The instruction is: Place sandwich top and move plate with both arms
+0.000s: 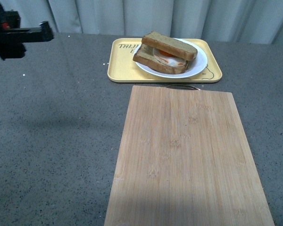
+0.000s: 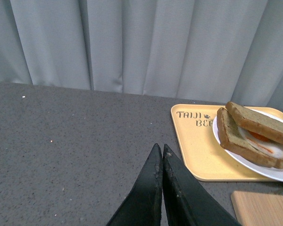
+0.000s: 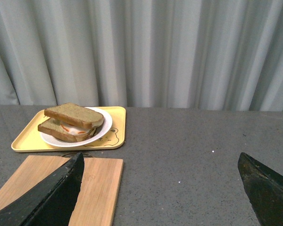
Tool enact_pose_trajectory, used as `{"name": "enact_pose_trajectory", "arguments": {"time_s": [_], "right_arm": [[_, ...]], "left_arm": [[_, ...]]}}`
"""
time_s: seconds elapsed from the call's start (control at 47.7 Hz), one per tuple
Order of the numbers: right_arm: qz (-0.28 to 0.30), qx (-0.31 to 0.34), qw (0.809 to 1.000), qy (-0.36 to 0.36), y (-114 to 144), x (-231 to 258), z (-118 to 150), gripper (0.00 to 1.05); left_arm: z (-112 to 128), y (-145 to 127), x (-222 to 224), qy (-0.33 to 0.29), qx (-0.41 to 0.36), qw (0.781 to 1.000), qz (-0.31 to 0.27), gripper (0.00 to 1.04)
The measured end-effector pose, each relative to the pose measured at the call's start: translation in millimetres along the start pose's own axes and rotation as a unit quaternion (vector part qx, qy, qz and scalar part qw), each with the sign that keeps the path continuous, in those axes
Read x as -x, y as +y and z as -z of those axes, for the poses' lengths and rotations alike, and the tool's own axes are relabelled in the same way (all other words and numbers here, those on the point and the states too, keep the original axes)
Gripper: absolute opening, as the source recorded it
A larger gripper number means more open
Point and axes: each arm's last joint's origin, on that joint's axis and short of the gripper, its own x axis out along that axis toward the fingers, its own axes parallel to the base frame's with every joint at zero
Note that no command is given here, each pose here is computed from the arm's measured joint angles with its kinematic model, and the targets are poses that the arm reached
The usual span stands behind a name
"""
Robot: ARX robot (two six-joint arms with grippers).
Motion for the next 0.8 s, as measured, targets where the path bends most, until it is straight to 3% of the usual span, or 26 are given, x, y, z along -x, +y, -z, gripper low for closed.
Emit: {"name": "enact_pose_trajectory", "arguments": {"time_s": [0.377,0.797], "right_arm": [[0.0,0.0,1.0,0.0,0.0,0.0,0.0,0.95],[0.0,0.0,1.0,0.0,0.0,0.0,0.0,0.95]], "left_arm": [[-13.9,36.3,71.4,-0.003,-0.008,1.0,0.0,0.04],[-24.8,52.3,107.8,-0.001,-0.011,1.0,0.008,0.04]]}}
